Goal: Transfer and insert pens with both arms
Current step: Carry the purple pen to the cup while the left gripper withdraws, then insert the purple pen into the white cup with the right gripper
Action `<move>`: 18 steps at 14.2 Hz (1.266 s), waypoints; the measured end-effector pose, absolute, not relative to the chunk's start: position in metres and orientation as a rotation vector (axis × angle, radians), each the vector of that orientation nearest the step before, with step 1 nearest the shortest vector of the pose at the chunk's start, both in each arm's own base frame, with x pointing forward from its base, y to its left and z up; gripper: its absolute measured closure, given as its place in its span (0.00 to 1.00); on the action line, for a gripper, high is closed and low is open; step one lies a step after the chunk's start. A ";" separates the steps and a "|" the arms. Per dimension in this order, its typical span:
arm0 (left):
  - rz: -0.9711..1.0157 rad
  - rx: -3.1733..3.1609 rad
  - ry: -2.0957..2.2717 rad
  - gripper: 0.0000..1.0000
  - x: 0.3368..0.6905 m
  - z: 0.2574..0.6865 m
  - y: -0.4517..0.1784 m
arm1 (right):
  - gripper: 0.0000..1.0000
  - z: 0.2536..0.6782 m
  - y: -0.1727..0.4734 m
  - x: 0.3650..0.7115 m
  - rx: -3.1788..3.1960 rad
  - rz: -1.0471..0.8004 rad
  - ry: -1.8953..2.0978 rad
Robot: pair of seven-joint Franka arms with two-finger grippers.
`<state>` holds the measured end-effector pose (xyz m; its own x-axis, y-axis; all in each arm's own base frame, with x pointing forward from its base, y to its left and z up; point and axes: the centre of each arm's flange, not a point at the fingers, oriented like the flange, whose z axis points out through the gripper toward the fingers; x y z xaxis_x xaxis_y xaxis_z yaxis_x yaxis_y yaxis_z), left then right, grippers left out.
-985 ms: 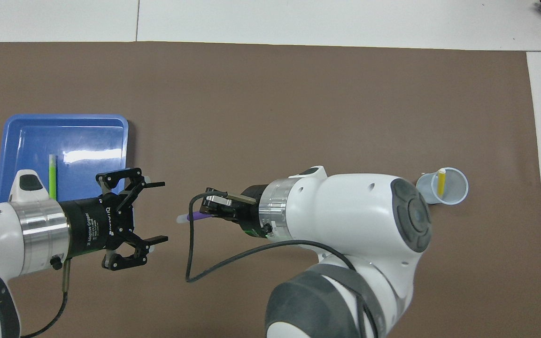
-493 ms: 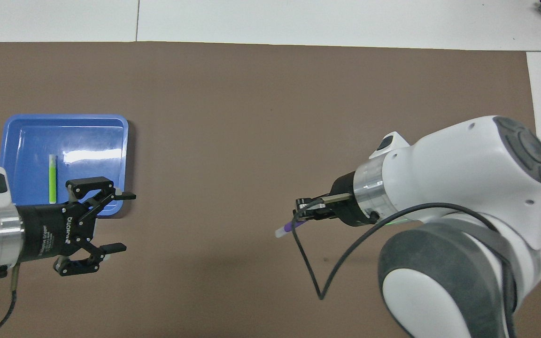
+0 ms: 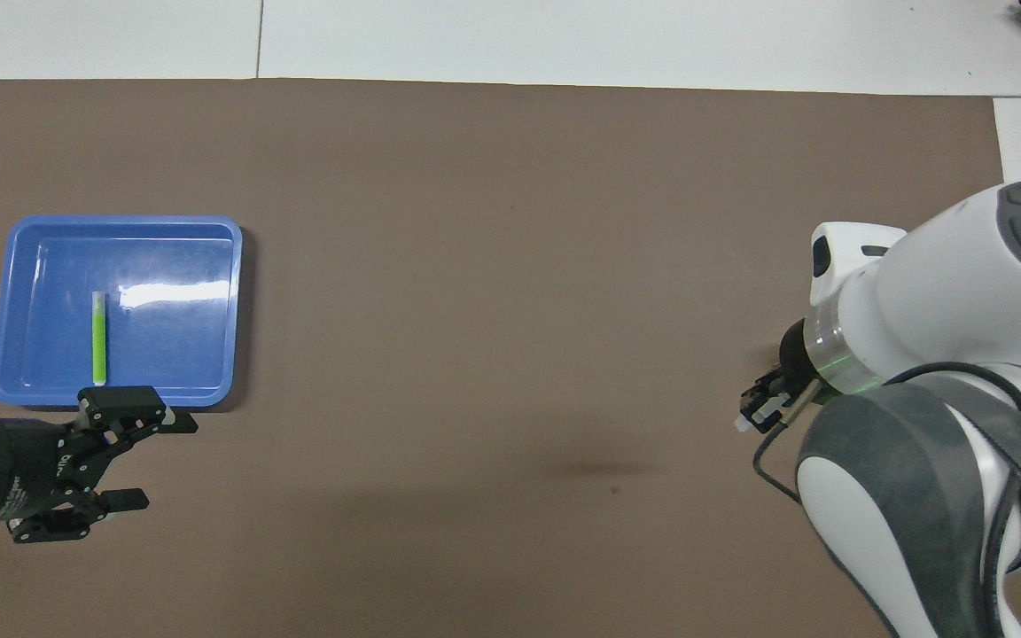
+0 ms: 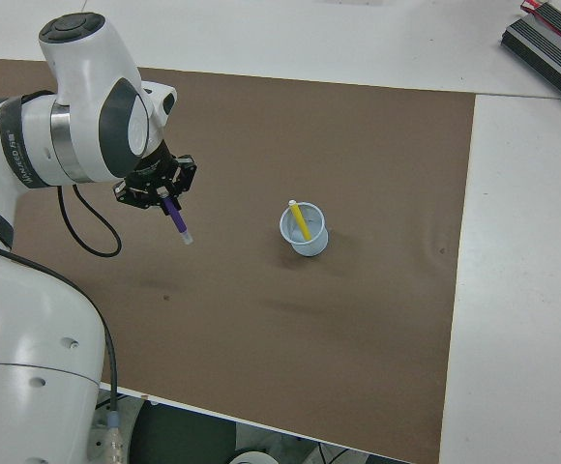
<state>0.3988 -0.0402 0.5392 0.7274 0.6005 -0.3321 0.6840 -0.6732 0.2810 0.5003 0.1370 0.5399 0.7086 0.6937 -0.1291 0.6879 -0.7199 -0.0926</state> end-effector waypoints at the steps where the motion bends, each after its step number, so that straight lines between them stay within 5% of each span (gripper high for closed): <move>1: -0.279 2.608 0.901 0.00 0.397 0.537 -0.032 | 0.82 0.541 0.129 0.504 -2.862 0.239 -1.315; 6: -0.179 2.821 0.508 0.00 0.392 0.531 0.031 | 0.82 0.538 0.084 0.533 -2.718 0.080 -1.867; 10: -0.113 2.935 0.273 0.00 0.393 0.528 0.062 | 0.82 0.492 0.019 0.538 -2.730 0.070 -1.851; 18: -0.079 3.049 -0.104 0.00 0.432 0.481 0.082 | 0.82 0.456 0.017 0.526 -2.796 0.140 -1.694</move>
<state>0.4318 0.0823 0.4808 0.9963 -0.0703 -0.0486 -0.0657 -0.9937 0.0912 0.5256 0.0166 0.4562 0.4628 0.8754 -0.1400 0.8865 -0.4579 0.0670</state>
